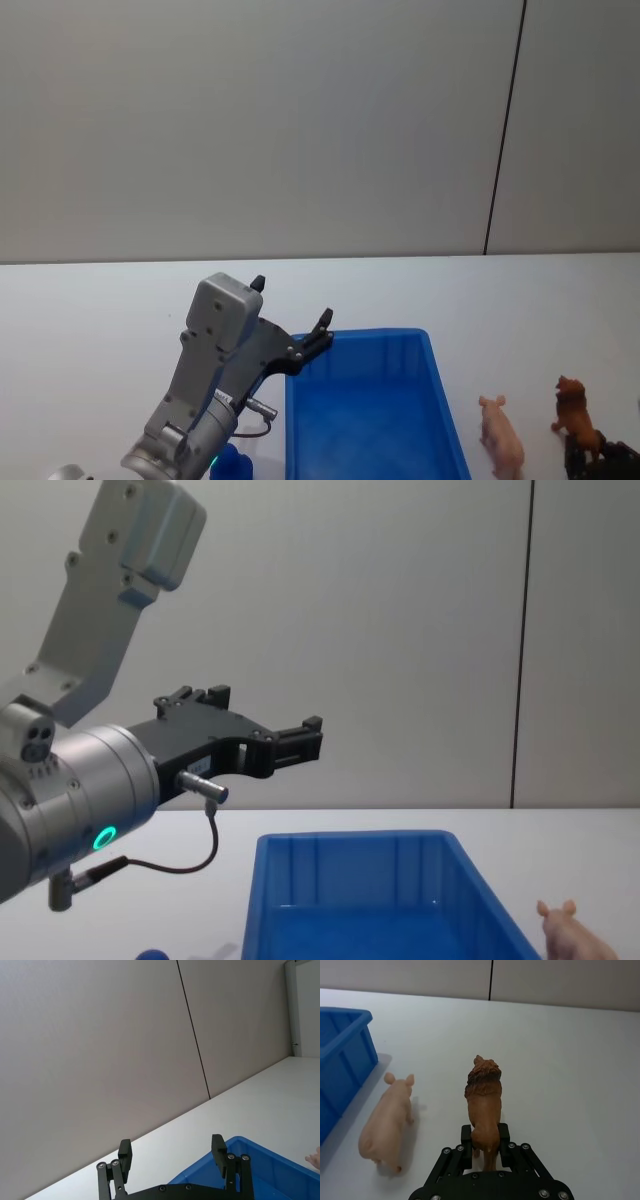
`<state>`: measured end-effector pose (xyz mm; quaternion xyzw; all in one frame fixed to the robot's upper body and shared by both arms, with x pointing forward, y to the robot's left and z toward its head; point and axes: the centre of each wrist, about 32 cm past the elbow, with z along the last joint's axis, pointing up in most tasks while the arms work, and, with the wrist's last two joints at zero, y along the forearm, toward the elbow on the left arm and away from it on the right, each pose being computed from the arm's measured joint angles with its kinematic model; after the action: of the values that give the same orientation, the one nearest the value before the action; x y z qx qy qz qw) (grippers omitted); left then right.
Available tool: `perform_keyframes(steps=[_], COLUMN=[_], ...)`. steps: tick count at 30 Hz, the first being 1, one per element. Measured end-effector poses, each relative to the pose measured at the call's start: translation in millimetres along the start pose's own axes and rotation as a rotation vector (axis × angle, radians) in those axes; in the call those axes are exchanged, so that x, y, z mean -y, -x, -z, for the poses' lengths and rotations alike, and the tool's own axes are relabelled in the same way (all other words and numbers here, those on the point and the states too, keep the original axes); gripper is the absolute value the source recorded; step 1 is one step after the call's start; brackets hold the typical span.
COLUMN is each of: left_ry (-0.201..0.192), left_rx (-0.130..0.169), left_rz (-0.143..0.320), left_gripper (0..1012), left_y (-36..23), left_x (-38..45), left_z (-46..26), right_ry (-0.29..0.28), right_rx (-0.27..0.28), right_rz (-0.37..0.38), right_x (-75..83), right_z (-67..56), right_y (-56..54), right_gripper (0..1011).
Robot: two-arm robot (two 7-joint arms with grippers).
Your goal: Pick up the two dolls from the table and place them into the box.
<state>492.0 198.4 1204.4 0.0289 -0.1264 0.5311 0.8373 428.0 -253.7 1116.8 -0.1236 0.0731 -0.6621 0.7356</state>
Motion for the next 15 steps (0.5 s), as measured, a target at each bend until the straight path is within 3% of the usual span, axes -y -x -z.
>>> perform_keyframes(steps=[15], left_ry=[0.0], left_rx=[0.0], left_rz=[0.0], left_gripper=[1003], left_y=[0.0], left_x=[0.0], left_z=[0.0], right_ry=[-0.124], right_rx=[0.008], right_rz=[-0.085], right_x=[2.6], right_z=[-25.1], right_y=[7.1], right_gripper=[284])
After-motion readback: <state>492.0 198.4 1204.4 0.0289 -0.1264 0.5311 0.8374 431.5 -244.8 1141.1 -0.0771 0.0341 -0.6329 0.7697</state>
